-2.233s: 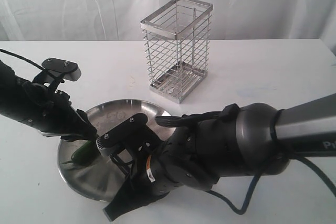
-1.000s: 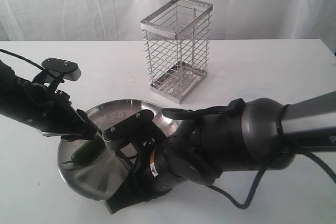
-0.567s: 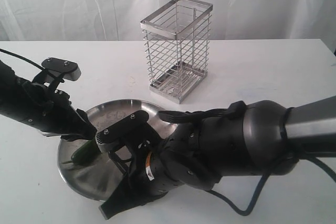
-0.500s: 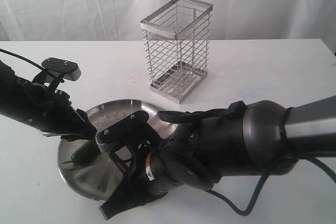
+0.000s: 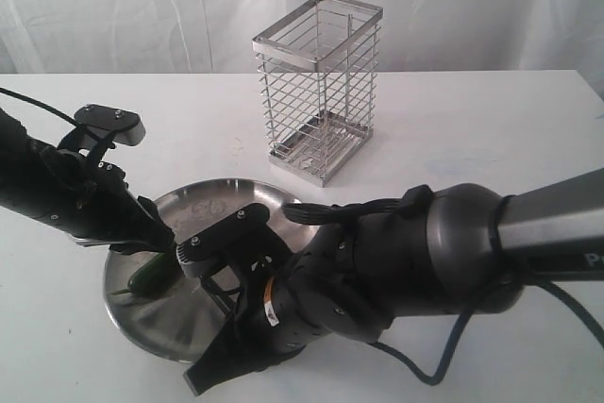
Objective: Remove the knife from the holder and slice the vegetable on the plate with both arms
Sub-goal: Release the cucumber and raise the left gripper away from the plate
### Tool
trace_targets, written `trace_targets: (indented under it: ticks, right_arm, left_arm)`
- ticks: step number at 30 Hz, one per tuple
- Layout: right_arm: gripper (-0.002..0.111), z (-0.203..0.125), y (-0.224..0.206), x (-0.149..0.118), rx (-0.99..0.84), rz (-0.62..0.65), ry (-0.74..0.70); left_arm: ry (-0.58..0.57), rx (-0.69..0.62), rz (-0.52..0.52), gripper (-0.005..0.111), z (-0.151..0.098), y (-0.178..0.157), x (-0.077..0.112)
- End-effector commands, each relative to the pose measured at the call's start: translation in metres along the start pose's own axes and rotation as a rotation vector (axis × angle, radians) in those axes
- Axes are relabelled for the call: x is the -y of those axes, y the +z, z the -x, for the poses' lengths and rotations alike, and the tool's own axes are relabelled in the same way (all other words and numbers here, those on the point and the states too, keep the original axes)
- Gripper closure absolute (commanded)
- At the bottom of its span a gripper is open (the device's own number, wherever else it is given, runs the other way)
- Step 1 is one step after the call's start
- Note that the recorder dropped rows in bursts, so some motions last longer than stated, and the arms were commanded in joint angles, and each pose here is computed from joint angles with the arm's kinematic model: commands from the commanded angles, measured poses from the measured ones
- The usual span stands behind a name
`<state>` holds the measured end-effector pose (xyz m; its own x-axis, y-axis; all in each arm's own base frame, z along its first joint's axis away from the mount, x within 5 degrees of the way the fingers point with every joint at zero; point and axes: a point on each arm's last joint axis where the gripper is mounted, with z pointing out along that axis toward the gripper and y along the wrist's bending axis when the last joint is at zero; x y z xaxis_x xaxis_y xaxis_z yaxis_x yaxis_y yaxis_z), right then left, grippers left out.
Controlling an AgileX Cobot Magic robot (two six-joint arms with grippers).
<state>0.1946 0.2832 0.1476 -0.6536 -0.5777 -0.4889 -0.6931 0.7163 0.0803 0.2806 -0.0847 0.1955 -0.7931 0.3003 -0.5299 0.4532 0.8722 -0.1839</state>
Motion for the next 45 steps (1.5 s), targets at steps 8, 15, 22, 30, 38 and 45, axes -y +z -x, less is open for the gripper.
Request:
trace_targets:
  ticks: [8,15,22,30,38,45]
  right_arm:
    - [0.108,0.003,0.0,0.003,0.017,-0.001,-0.001]
    - [0.108,0.002,0.0,0.003,0.014,-0.002,-0.001]
    - [0.108,0.002,0.0,0.003,0.007,-0.004,-0.001]
    - [0.108,0.002,0.001,0.003,0.008,-0.004,-0.001]
    - [0.108,0.001,0.001,0.003,0.006,-0.004,-0.001]
    - [0.108,0.001,0.001,0.003,0.006,-0.004,-0.001]
  left_arm:
    - [-0.016,0.004,-0.014,0.056,0.001,-0.003,0.002]
    - [-0.02,0.041,0.021,0.056,0.004,-0.003,-0.001]
    - [-0.031,0.106,0.083,0.081,0.01,-0.004,-0.007]
    - [0.012,0.103,0.084,0.107,0.01,-0.004,-0.007]
    - [0.026,0.097,0.045,0.107,0.02,-0.008,-0.003]
    - [0.035,0.074,0.013,0.107,0.029,-0.002,-0.004]
